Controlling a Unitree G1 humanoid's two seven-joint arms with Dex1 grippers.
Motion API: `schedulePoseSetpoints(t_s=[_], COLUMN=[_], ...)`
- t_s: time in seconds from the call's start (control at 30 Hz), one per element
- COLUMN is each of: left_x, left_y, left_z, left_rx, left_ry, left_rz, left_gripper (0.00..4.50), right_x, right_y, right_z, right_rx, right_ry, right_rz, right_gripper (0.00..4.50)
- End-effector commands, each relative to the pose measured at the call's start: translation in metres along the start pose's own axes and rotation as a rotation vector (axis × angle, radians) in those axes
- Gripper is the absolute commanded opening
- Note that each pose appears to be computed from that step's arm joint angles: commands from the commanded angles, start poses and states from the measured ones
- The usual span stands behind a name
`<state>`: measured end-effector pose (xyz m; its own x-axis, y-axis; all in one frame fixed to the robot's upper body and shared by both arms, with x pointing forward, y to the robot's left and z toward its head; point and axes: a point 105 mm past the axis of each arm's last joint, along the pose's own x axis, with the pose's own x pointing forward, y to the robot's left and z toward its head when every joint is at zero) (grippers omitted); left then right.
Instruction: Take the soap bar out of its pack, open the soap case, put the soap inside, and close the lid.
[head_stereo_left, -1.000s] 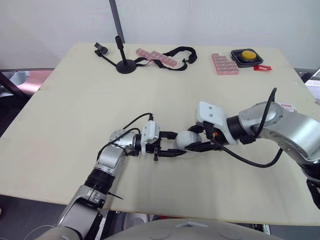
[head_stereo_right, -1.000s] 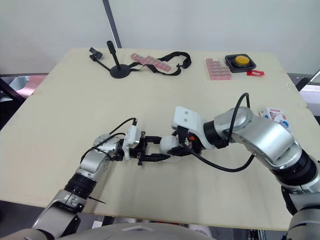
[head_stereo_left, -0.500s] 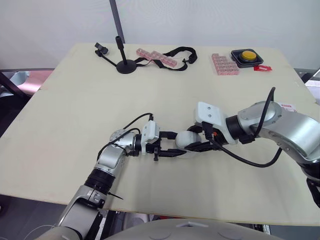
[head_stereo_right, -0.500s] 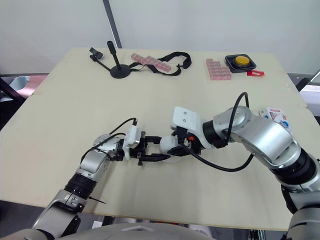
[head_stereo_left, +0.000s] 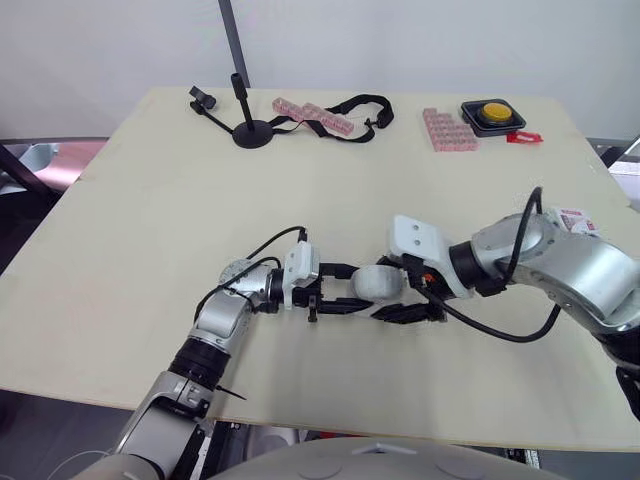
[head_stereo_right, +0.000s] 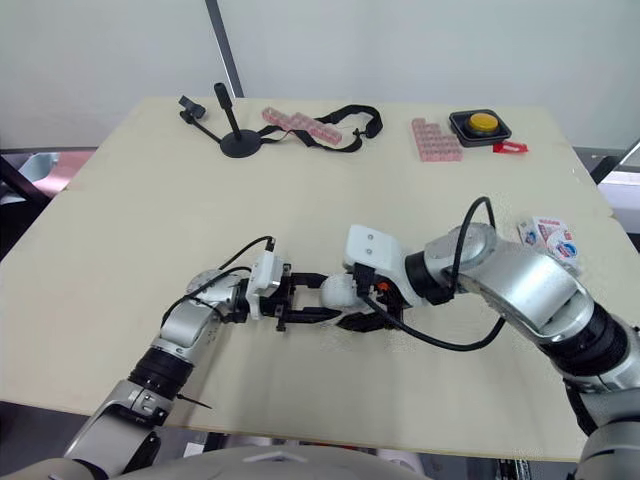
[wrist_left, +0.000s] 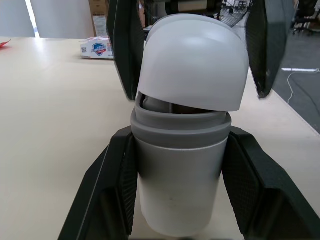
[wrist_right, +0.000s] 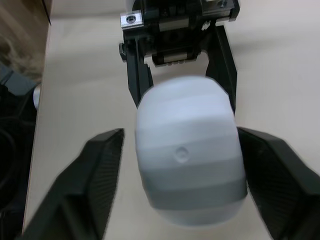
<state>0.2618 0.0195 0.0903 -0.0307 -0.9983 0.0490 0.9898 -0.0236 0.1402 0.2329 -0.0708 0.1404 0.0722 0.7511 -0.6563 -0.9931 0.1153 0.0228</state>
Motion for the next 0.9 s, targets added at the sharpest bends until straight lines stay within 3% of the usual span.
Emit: schedulePoseSetpoints(t_s=[0.03,0.9], left_x=[-0.001,0.002], left_y=[0.001,-0.002], left_z=[0.003,0.002], left_rx=[0.014,0.009], left_ry=[0.000,-0.001], left_rz=[0.011,-0.005], left_gripper=[1.87,1.87], right_x=[-0.002,-0.025], right_y=[-0.001,-0.007], right_z=[0.004,0.009], right_rx=[-0.022,-0.049], right_ry=[-0.007,0.022], right_rz=[-0.014,-0.041], right_gripper=[4.45,4.45])
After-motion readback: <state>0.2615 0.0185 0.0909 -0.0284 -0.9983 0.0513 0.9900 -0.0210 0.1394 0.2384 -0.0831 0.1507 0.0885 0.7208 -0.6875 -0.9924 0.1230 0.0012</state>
